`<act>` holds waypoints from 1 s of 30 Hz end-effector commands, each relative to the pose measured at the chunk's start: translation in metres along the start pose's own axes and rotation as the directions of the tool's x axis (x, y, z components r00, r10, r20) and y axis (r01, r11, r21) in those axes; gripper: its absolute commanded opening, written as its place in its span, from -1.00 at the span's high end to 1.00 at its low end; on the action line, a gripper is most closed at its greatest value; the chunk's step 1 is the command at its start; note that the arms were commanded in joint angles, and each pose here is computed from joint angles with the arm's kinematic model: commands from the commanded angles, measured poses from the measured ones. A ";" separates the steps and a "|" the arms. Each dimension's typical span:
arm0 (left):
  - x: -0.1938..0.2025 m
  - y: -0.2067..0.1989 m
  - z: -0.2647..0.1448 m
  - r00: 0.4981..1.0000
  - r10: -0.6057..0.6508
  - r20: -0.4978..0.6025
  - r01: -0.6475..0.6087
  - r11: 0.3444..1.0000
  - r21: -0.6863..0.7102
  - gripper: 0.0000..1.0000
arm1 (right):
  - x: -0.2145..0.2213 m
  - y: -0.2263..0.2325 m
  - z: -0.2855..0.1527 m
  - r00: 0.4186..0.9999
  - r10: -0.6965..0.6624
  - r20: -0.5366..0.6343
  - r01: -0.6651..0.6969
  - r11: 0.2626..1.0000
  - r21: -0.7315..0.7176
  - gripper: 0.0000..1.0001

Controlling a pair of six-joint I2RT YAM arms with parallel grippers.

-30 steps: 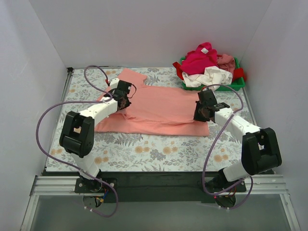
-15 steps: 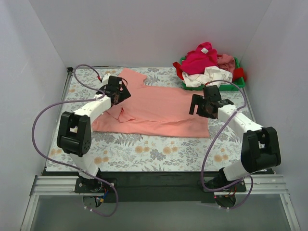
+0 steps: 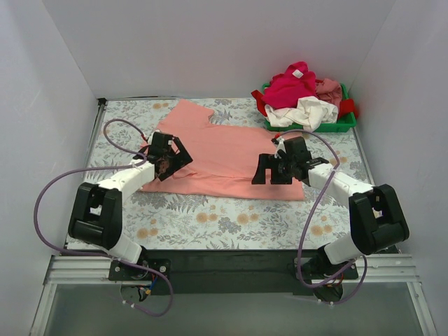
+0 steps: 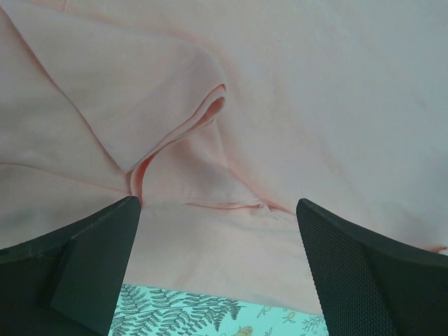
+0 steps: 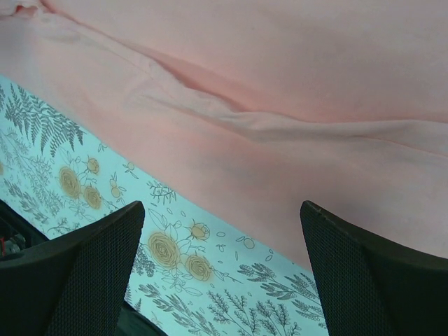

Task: Fold and stack the t-shirts
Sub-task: Fold the tshirt

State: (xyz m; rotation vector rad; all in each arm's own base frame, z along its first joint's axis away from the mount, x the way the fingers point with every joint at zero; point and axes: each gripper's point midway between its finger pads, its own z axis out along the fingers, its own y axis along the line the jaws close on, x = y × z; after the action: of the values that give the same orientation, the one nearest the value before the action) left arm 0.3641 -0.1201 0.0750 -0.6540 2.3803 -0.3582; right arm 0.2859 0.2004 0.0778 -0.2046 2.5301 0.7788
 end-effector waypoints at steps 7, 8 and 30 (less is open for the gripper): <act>0.005 0.001 0.025 1.000 -0.011 -0.025 0.010 0.999 -0.032 -0.89 | -0.001 -0.006 0.011 1.000 -0.016 0.008 0.016 1.000 -0.001 -0.97; 0.006 0.002 0.027 1.000 0.000 -0.030 -0.001 0.999 -0.038 -0.90 | 0.002 -0.008 0.012 1.000 -0.014 0.000 0.014 1.000 0.007 -0.97; -0.039 -0.053 0.083 0.998 0.048 0.035 -0.049 0.997 0.051 -0.91 | 0.002 -0.023 0.008 1.000 0.000 0.019 -0.001 0.996 0.087 -0.97</act>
State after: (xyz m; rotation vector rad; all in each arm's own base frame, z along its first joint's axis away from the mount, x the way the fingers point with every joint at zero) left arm 0.4397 -0.1442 0.0399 -0.6104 2.3945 -0.3622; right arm 0.2887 0.1902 0.0539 -0.1658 2.5729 0.6953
